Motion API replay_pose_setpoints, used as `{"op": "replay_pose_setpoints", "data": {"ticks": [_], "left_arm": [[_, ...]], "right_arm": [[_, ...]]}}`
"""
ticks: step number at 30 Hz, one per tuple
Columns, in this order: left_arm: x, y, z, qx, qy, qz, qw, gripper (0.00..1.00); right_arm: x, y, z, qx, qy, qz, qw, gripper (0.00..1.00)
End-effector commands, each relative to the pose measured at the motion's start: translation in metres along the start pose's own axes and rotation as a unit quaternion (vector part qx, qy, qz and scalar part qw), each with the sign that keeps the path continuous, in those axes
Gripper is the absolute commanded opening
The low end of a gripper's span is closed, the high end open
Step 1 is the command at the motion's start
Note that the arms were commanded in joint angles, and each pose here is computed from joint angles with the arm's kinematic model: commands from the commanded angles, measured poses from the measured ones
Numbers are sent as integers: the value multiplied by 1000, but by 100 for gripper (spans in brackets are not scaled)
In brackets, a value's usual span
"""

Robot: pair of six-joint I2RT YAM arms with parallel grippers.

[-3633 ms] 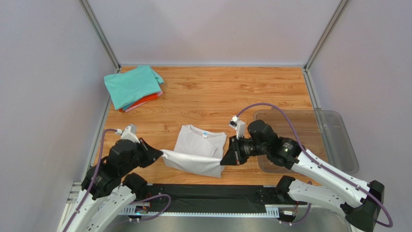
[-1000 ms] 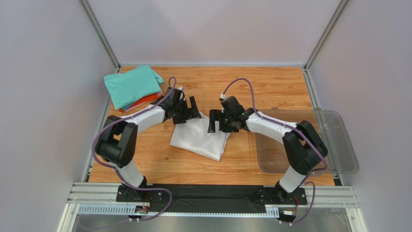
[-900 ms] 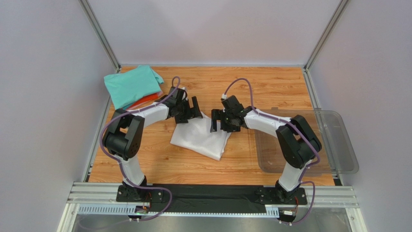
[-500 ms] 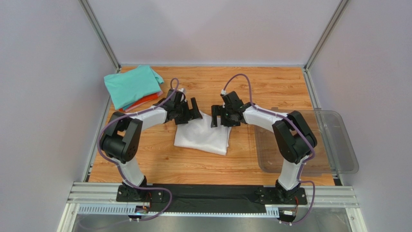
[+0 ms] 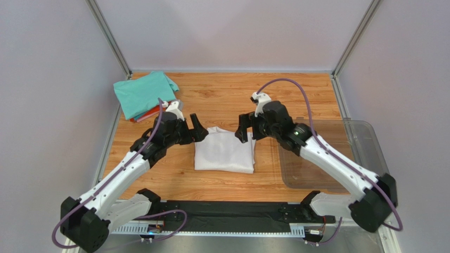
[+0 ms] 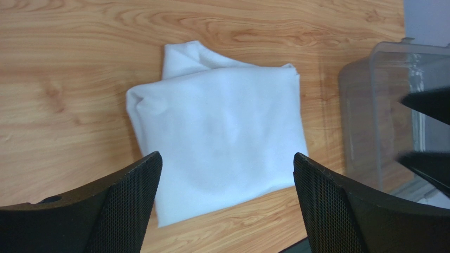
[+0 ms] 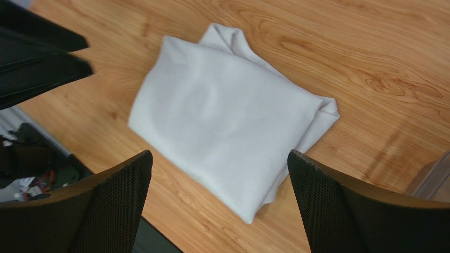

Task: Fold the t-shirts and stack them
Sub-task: Fold the tshirt

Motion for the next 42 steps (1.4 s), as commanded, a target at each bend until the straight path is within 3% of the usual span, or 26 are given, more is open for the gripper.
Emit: {"op": "replay_pose_setpoints", "data": {"ticks": [1,8,11,19,21,24,27,28,30,33,34,37,39,40,42], "left_arm": [[39,11,30,-91,6,44,995,100],[57,-7,42,-114,6,74,991,100],[53,-25,46,-140,-1,87,986,100],[53,-76,54,-128,4,149,980,100],[52,-84,54,-130,4,156,979,100],[45,-88,56,-146,4,147,978,100],[30,-91,60,-172,-3,128,977,97],[27,-92,62,-169,-1,127,977,96],[22,-98,62,-164,1,127,978,92],[21,-108,64,-165,-5,145,975,83],[25,-113,65,-161,-7,159,974,82],[27,-121,65,-151,-11,172,973,68],[27,-123,66,-152,-10,174,973,62],[28,-123,67,-153,-10,178,972,60],[29,-124,66,-150,-9,178,972,59]], "right_arm": [[24,34,5,-30,-4,-12,999,100],[62,85,-5,-124,-83,-102,983,100],[76,86,-11,-146,-96,-116,978,100],[79,66,-19,-93,-92,-81,988,100],[78,54,-22,-60,-91,-59,992,100],[66,35,-32,22,-85,-74,993,100],[50,15,-38,84,-71,-79,991,94],[52,1,-42,106,-68,-59,990,88],[43,-18,-45,126,-71,-43,989,85],[29,-37,-48,138,-76,-30,987,78],[32,-52,-52,148,-74,-7,986,71],[28,-76,-60,156,-67,21,985,63],[26,-91,-65,161,-67,34,984,61],[25,-96,-68,162,-68,39,984,55],[26,-109,-72,159,-72,54,983,51]]}}
Point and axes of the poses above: each gripper's point midway between its finger pads, its own y axis back along the fingers, its own z axis along the line the jaws close on, x = y × z, the point moved 8 cm from there along y, back along the fingers, and after that the axes turned 11 degrees about -y, right-handed, at the moved point
